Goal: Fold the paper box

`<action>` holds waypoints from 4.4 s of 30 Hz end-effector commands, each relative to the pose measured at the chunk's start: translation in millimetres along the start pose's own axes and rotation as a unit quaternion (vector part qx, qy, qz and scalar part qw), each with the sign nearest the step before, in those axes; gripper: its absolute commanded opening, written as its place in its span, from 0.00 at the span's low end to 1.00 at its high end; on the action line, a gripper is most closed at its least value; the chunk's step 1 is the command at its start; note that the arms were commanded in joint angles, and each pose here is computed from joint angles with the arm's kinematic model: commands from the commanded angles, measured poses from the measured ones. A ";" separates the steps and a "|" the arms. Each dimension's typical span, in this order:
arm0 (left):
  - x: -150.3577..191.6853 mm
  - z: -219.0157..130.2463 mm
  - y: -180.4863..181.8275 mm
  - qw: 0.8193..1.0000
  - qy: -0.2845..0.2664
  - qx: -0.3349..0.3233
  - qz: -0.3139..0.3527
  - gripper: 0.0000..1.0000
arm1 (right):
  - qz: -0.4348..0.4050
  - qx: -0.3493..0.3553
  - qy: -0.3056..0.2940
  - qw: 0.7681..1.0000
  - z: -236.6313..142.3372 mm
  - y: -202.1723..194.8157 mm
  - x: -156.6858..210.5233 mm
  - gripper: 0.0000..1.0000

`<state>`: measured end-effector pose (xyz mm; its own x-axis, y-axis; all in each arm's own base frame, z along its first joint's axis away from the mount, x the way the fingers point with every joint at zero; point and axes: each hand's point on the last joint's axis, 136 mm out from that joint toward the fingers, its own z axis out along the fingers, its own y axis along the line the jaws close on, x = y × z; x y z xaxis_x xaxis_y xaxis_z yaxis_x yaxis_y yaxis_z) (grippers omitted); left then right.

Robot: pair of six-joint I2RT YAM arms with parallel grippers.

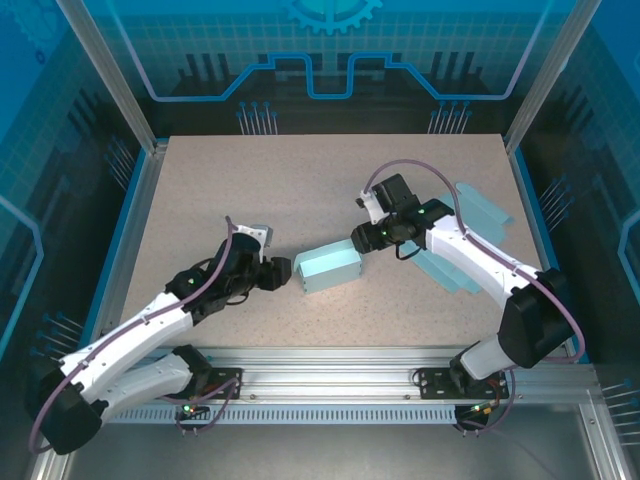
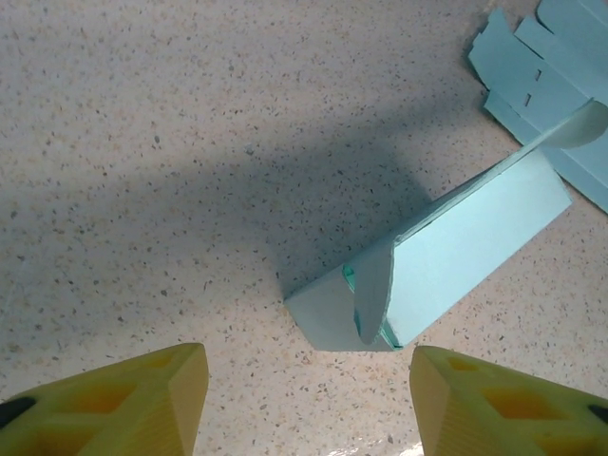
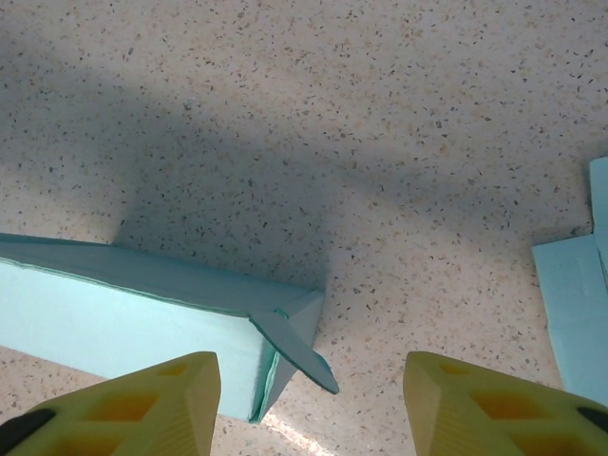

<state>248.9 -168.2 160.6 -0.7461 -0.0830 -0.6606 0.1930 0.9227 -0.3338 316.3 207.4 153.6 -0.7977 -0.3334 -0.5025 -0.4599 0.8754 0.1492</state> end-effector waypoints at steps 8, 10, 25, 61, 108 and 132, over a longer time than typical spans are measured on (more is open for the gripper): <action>-1.7 22.2 -13.6 1.000 0.014 0.025 -0.012 0.53 | -0.018 0.003 -0.010 1.000 1.6 2.9 -9.8 0.55; -1.7 25.5 -16.0 0.999 0.017 0.029 -0.010 0.51 | -0.019 0.002 -0.007 1.000 3.7 3.1 -9.2 0.54; -7.0 39.7 -32.6 0.998 0.024 0.050 0.001 0.28 | -0.010 -0.026 -0.003 1.000 14.4 11.1 -6.1 0.41; -1.9 27.8 -18.8 0.998 0.053 -0.023 -0.003 0.31 | 0.030 -0.022 -0.003 0.999 14.5 22.8 5.5 0.14; -64.1 74.3 7.1 0.970 0.088 -0.009 0.225 0.37 | 0.008 -0.015 0.005 1.000 11.6 24.5 3.0 0.14; -58.1 73.2 0.2 0.979 0.094 0.008 0.180 0.03 | 0.030 0.001 -0.006 1.000 -0.6 25.0 -1.2 0.18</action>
<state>340.9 -187.3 139.7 -0.7229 0.3492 -0.5962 0.4820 0.8731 -0.0730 305.4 225.1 144.1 -0.8249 -0.2910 -0.4846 -0.4173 0.8918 0.1748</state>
